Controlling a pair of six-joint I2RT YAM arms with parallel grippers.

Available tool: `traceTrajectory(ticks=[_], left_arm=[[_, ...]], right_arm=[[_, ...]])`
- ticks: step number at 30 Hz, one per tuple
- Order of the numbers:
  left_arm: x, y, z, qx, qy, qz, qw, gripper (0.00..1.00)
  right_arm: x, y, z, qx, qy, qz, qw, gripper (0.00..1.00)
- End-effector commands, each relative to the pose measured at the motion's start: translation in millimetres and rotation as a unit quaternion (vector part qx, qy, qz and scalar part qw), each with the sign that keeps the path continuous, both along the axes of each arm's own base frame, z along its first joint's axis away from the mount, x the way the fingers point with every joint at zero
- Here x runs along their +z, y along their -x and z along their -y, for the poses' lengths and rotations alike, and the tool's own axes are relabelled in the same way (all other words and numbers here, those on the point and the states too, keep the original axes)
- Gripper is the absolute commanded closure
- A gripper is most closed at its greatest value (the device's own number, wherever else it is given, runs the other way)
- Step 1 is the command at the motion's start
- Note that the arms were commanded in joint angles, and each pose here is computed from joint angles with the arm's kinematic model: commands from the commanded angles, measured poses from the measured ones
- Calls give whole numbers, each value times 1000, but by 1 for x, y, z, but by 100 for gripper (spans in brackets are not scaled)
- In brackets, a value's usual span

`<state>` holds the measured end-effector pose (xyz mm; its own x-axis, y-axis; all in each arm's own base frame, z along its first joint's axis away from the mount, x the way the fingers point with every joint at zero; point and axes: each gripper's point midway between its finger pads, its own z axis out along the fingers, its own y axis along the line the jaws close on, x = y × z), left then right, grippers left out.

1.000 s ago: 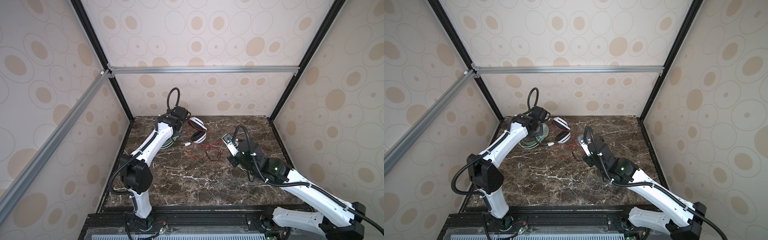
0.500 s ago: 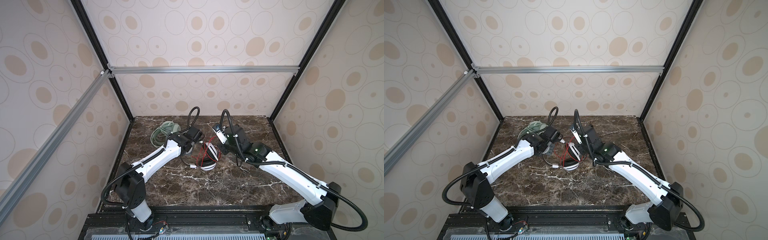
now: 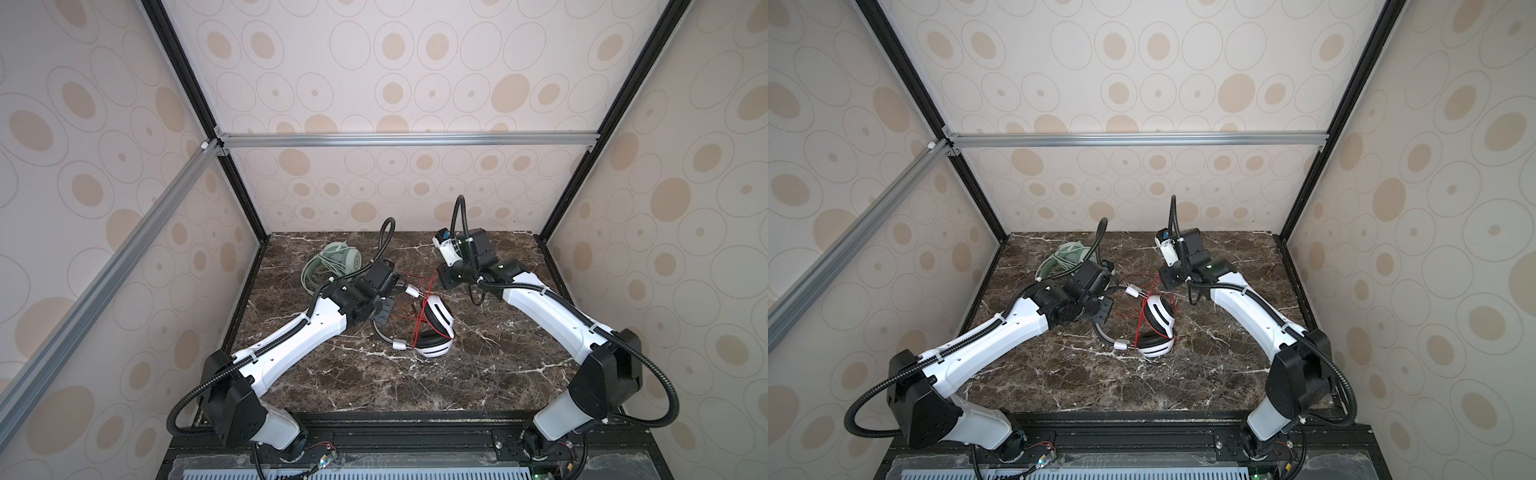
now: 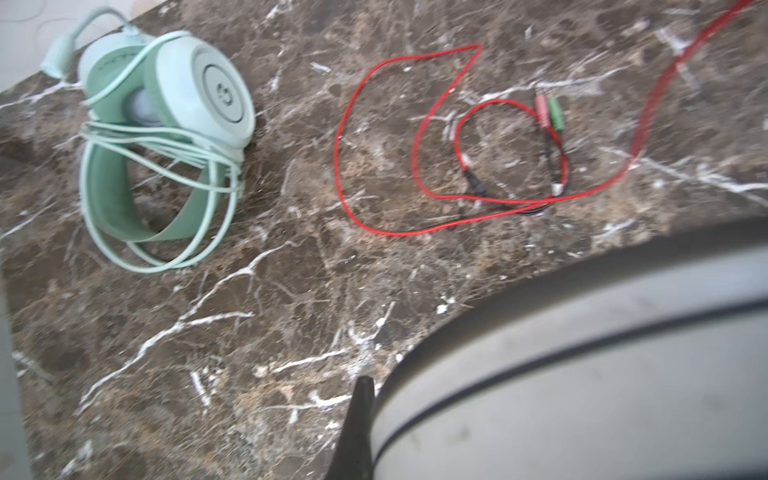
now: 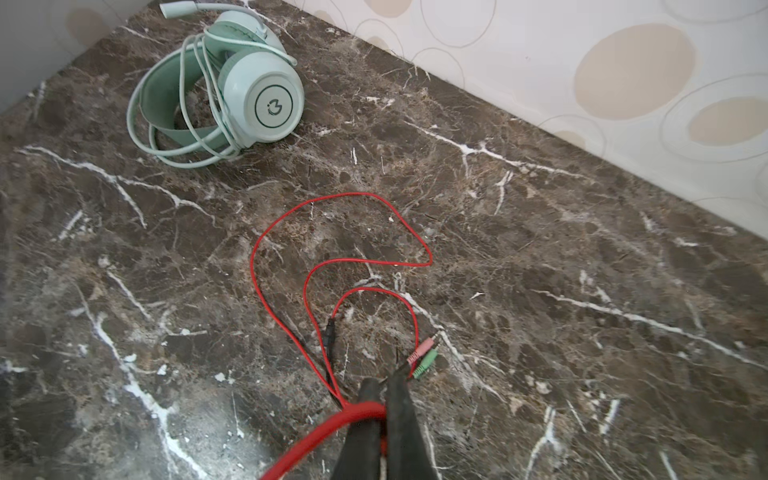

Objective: Wrap the headphones

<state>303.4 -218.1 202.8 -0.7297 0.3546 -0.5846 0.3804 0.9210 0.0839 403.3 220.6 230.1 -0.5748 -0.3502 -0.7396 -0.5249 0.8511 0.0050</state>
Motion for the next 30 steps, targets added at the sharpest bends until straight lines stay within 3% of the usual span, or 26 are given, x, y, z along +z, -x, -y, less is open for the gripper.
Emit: traceTrajectory(ticks=[1,4,9,13,14,18,24,30], left_arm=[[30,9,24,-45,71,19,996,100],[33,13,27,-52,86,17,995,100],[45,9,39,-47,120,7,992,100],[53,3,49,-31,138,-5,990,100],[55,2,50,-27,142,-7,989,100],[60,-4,56,-11,166,-29,986,100],[77,-22,51,38,165,-23,985,100],[89,-40,38,92,165,-19,982,100]], right_arm=[[6,-8,-6,0,-67,-24,997,100],[1,-4,-6,4,-100,-45,994,97],[-7,12,-10,41,-153,-85,984,64],[-10,23,-1,41,-206,-98,973,52],[-11,26,3,37,-218,-98,970,45],[-13,43,17,16,-228,-97,969,29],[-41,85,45,-44,-231,-95,967,20],[-65,117,43,-38,-262,-137,955,19]])
